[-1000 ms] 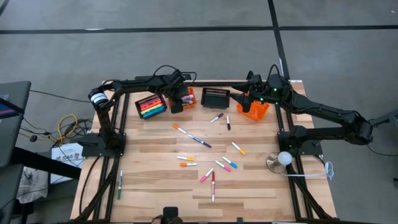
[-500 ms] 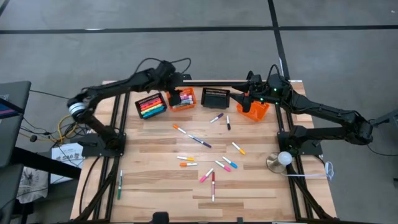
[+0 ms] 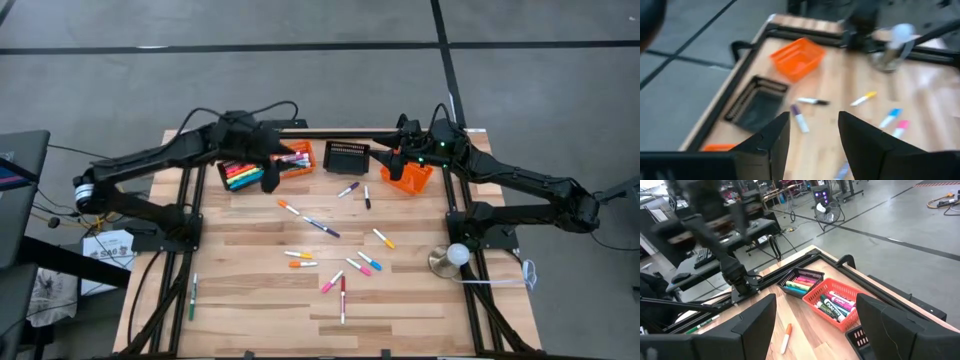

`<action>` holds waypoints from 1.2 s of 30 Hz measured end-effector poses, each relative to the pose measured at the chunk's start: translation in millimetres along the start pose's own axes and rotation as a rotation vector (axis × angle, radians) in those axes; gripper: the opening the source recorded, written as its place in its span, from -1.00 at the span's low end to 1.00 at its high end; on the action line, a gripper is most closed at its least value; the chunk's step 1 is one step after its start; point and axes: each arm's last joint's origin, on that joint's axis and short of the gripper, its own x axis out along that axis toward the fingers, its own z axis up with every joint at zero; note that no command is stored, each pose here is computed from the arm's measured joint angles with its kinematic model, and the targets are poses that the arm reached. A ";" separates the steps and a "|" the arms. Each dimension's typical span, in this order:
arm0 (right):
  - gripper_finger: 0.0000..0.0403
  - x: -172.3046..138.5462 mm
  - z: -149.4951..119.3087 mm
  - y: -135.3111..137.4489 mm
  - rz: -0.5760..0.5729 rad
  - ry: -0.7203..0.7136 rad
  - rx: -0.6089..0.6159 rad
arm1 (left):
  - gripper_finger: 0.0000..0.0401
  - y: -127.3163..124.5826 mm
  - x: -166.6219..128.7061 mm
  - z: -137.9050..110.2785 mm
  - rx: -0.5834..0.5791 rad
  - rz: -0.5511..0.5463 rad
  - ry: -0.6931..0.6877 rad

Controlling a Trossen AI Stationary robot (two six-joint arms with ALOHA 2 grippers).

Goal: Pick & Place Markers
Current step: Put the green marker pen into the right black bin

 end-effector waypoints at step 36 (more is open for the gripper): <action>0.32 -0.5 -9.5 -2.4 -0.025 0.096 0.016 | -0.47 -134.7 16.4 -126.5 -0.618 -0.125 0.539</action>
